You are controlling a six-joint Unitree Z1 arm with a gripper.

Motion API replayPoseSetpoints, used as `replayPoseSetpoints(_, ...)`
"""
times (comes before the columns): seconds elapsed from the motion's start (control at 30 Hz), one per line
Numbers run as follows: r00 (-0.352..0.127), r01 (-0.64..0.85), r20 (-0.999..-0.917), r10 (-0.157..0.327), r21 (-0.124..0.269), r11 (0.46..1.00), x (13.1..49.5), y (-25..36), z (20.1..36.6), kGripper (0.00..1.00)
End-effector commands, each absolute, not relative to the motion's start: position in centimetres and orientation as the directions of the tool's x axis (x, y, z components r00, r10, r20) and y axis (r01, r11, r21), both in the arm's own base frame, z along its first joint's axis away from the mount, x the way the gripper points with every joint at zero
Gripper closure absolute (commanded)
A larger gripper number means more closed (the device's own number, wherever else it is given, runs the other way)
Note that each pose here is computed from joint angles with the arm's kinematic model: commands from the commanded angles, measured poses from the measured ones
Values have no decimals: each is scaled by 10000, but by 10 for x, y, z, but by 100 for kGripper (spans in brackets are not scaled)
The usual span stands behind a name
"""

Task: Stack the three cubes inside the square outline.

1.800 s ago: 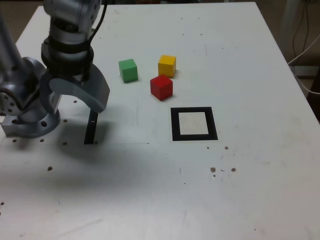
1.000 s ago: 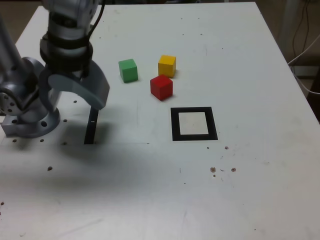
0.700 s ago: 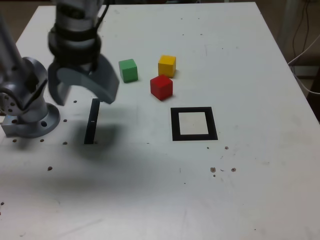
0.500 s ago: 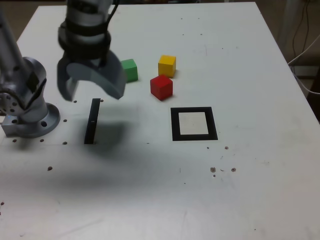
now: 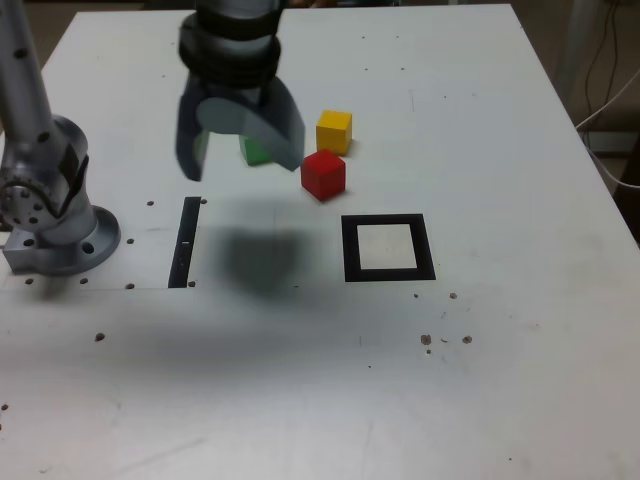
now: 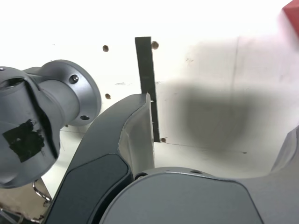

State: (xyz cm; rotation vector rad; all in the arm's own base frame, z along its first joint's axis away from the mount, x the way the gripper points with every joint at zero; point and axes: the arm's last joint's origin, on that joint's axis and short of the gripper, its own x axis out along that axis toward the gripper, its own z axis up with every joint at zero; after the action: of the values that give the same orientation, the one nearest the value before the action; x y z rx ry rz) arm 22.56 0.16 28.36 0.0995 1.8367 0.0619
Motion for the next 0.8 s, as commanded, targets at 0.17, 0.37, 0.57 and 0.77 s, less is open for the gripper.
replayPoseSetpoints(0.17, -2569, -219, -9638, 717, 800, 9966, 252, 22, 286, 1)
replayPoseSetpoints(0.37, -2621, -539, -9639, 477, 639, 9965, 270, 34, 284, 1)
replayPoseSetpoints(0.57, -2787, -659, -9597, 354, 559, 9963, 289, 45, 274, 1)
replayPoseSetpoints(0.77, -3014, -865, -9531, 284, 570, 9946, 305, 56, 262, 1)
